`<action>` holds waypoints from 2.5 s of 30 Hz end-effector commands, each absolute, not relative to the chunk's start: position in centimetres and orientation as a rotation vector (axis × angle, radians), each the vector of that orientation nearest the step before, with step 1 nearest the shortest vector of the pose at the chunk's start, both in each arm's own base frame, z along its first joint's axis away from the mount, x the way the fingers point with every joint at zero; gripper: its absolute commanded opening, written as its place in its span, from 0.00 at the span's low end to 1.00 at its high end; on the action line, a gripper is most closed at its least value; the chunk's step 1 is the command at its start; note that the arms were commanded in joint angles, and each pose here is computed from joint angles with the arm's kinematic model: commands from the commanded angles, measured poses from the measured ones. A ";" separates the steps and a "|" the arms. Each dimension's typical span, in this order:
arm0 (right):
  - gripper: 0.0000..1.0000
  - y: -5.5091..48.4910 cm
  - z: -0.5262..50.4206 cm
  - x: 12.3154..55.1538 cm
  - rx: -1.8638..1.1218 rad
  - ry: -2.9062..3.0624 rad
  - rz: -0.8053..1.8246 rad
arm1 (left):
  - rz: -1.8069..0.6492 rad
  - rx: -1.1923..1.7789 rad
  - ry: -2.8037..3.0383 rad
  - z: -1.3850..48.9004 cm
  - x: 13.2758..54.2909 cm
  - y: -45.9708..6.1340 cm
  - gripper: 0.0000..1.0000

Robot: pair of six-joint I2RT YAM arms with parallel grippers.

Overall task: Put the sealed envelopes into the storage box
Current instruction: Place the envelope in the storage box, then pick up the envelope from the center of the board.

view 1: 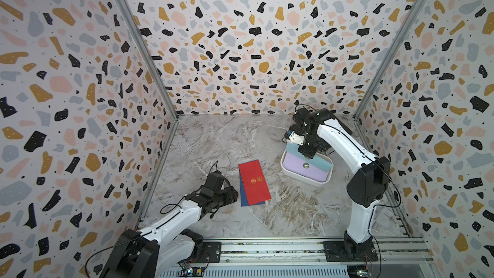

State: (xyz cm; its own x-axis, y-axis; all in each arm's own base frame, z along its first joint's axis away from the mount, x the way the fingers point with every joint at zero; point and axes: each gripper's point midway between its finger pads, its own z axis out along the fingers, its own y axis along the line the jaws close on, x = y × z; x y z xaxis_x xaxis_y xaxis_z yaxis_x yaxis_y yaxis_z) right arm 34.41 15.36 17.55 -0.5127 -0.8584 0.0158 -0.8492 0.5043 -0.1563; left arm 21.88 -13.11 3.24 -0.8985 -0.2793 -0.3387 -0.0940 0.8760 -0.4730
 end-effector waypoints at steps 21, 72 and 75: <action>0.35 13.9 13.8 35.4 -1.601 2.724 -0.375 | -0.676 -0.235 2.592 4.4 22.9 -13.7 0.64; 0.52 34.4 5.5 30.8 -0.483 2.893 0.608 | -0.743 -0.100 2.734 1.9 28.5 -18.2 0.38; 0.53 34.5 4.7 30.9 -0.486 2.914 0.593 | -0.742 -0.098 2.737 1.9 28.4 -18.2 0.38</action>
